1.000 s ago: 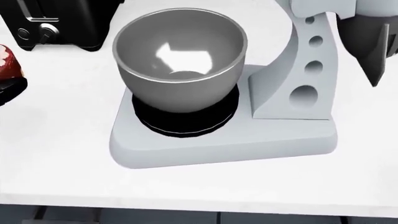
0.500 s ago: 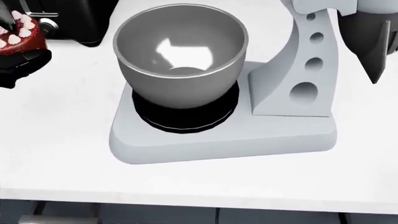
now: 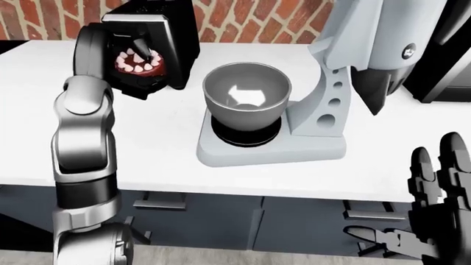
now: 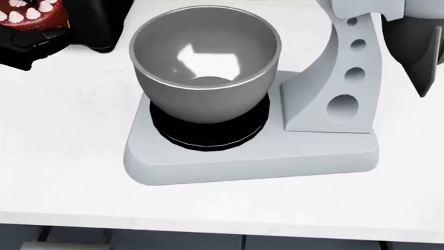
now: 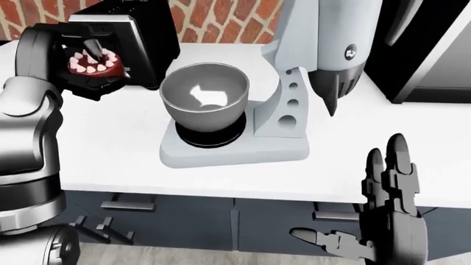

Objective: Place the cake in the stand mixer bowl.

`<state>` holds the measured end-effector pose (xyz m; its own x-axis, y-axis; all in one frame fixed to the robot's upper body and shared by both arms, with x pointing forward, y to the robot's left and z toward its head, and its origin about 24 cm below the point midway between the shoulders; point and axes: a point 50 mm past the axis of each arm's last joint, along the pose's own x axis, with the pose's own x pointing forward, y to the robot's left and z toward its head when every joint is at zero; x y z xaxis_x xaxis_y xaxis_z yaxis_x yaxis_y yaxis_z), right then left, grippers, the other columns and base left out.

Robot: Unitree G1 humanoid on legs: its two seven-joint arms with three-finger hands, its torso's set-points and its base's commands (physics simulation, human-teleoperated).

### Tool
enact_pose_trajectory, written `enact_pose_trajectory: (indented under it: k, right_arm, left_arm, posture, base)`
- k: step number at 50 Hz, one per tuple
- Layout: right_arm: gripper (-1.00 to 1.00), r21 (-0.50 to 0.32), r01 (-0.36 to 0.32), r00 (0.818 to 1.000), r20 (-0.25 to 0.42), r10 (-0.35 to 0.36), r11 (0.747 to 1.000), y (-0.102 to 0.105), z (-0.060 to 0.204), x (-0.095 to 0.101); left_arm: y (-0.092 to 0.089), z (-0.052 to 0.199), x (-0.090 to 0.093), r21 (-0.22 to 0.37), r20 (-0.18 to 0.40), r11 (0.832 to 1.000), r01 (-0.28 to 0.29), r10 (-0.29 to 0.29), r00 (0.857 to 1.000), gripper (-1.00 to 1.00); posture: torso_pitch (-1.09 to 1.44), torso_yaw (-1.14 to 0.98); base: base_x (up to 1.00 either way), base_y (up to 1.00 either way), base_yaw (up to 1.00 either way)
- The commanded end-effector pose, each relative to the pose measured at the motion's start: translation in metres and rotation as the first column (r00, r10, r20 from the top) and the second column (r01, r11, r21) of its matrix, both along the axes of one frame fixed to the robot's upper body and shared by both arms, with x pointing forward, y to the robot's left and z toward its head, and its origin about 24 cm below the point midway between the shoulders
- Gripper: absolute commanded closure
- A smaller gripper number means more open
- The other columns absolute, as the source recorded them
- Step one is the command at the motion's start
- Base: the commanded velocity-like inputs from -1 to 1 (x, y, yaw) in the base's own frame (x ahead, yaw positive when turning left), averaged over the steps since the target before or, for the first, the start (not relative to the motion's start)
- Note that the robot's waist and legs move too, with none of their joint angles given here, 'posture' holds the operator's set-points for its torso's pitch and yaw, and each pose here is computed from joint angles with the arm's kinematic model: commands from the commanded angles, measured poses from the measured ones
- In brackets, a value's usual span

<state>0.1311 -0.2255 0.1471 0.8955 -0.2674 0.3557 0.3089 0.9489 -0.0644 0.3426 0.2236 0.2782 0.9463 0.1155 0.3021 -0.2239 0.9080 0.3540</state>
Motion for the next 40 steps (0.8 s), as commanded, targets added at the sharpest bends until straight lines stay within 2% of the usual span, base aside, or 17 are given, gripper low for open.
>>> enact_pose_trajectory:
  k: [1, 16, 28, 40]
  right_arm:
    - [-1.00, -0.035, -0.002, 0.998, 0.059, 0.004, 0.999, 0.003, 0.012, -0.003]
    - [-1.00, -0.035, -0.005, 0.998, 0.059, 0.008, 0.999, 0.002, 0.012, -0.004]
    - [-1.00, -0.033, -0.008, 0.998, 0.059, 0.010, 0.999, 0.003, 0.011, -0.004]
    - [-1.00, -0.032, -0.010, 0.998, 0.063, 0.012, 0.999, 0.002, 0.011, -0.006]
  left_arm:
    - [-0.002, 0.025, -0.008, 0.023, 0.113, 1.000, -0.001, -0.002, 0.994, 1.00]
    - [-0.020, 0.038, 0.003, 0.060, 0.125, 0.998, 0.032, -0.039, 0.991, 1.00]
    - [-0.027, 0.044, 0.003, 0.077, 0.135, 0.996, 0.048, -0.058, 0.989, 1.00]
    - [-0.047, 0.059, -0.001, 0.088, 0.155, 0.992, 0.091, -0.104, 0.982, 1.00]
  posture:
    - [0.00, 0.00]
    - [0.00, 0.00]
    - [0.00, 0.00]
    - [0.00, 0.00]
  base:
    - [0.00, 0.00, 0.00]
    - [0.00, 0.00, 0.00]
    - [0.00, 0.00, 0.00]
    - [0.00, 0.00, 0.00]
